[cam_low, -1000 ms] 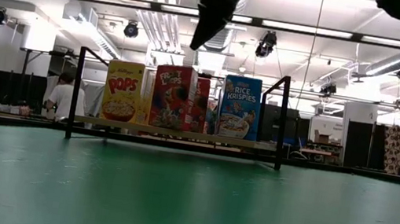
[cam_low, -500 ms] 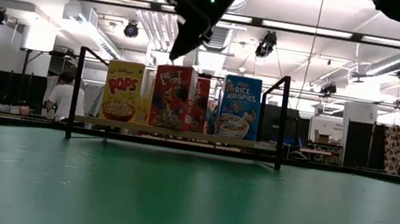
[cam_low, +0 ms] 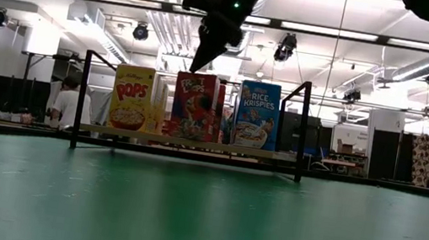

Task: Stack cereal on shelf
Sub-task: Put the red cereal box on the shelf aligned with the red cereal boxes

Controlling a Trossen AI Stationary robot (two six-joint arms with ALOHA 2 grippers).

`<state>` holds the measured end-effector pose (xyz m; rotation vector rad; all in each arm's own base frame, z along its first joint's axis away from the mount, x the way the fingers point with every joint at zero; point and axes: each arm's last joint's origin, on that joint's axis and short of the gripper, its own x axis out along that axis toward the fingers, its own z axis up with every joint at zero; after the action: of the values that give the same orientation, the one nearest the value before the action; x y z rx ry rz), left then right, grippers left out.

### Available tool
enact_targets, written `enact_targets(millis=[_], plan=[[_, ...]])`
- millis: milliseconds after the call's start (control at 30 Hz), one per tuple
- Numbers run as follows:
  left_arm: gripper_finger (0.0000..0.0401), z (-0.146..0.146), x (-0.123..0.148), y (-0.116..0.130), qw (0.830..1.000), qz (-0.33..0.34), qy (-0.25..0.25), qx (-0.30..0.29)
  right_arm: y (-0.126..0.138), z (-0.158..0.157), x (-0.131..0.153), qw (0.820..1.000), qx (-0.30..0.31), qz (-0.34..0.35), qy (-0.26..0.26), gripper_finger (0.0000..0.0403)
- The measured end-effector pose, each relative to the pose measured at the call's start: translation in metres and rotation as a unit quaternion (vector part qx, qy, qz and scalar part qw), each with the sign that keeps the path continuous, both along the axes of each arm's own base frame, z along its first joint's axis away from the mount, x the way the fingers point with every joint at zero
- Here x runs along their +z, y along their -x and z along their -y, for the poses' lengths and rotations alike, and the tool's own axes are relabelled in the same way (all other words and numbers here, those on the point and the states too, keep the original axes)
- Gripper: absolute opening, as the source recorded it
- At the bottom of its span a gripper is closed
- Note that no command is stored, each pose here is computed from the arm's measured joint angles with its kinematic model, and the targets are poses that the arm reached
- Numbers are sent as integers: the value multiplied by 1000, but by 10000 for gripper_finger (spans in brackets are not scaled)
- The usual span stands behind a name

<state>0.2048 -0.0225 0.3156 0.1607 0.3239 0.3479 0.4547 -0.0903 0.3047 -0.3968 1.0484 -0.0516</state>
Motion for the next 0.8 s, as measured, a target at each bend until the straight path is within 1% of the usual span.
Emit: enact_targets(millis=[100, 233, 400, 567, 800], plan=[[0, 0, 0, 0, 1000, 0, 0, 0, 4, -1, 5, 1000, 14, -5, 8, 12], [0, 0, 0, 0, 1000, 1, 0, 0, 8, -1, 16, 1000, 13, 12, 12, 12], [0, 0, 0, 0, 1000, 0, 1, 0, 12, -5, 23, 1000, 5, 18, 1, 12], [0, 1, -2, -3, 1000, -5, 0, 0, 16, -8, 19, 999, 17, 1, -47, 12], [0, 1, -4, -5, 1000, -10, 0, -1, 15, -9, 5, 998, 14, -13, -58, 12]])
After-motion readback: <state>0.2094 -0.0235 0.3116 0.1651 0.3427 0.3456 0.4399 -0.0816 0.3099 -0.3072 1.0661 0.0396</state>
